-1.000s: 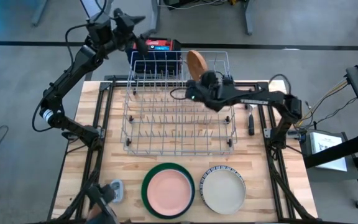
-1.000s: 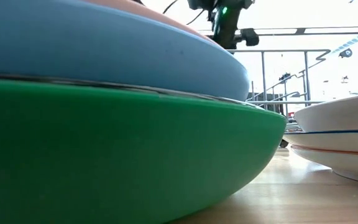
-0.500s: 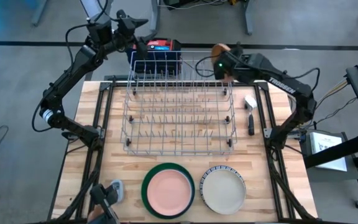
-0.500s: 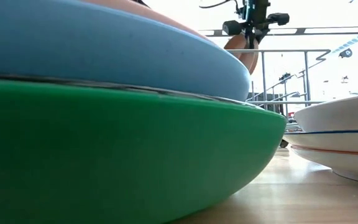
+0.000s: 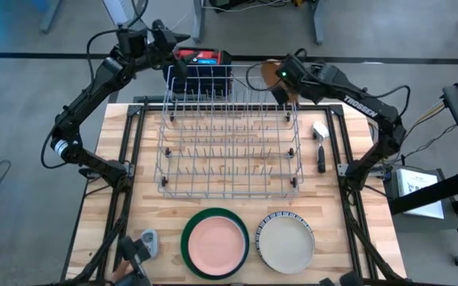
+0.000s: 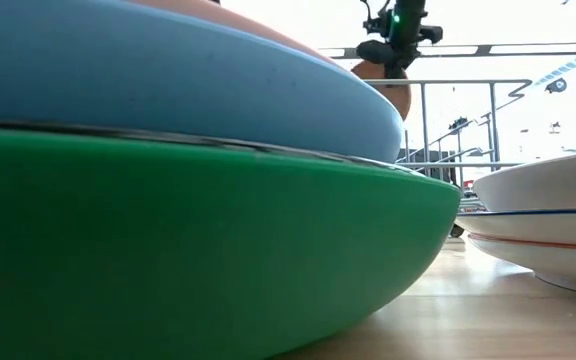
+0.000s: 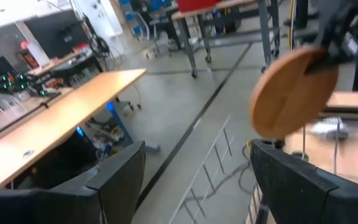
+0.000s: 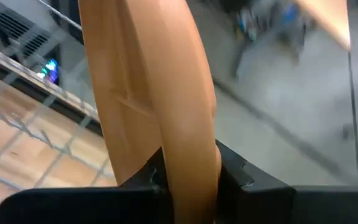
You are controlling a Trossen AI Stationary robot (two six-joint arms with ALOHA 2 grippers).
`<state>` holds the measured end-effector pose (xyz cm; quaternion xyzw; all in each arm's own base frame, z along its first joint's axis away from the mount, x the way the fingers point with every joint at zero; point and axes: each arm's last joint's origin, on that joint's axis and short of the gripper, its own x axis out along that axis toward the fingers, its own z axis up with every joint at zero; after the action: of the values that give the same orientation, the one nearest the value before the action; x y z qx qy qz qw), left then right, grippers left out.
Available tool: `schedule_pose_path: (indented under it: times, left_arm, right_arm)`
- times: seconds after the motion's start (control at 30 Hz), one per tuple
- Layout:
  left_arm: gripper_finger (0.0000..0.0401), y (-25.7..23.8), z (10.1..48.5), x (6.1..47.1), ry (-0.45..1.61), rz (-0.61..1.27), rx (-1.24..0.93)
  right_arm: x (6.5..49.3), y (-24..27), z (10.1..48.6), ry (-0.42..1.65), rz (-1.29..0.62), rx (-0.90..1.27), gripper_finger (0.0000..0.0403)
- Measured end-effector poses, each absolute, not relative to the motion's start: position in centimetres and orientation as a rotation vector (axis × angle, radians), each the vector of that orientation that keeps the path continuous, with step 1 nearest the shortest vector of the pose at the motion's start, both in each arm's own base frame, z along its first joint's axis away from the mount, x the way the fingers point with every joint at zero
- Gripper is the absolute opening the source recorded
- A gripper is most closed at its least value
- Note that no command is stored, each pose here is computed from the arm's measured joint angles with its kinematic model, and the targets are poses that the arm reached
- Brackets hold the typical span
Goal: Sort dishes
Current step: Put the brown plate into the dish rack
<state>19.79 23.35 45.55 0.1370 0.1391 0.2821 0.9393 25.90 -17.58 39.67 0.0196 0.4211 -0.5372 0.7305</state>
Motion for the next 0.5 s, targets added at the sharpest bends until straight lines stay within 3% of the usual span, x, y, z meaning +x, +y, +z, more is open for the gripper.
schedule_pose_path:
  times: [0.33,0.5]
  left_arm:
    - [0.0279,22.5,45.8,18.1,0.336,0.582,0.245]
    - [0.0279,21.2,46.4,17.2,0.326,0.536,0.232]
  right_arm:
    - [25.7,-19.4,41.1,0.932,-0.901,-0.219,0.0047]
    - [26.2,-21.1,41.0,0.831,-0.713,-0.292,0.0047]
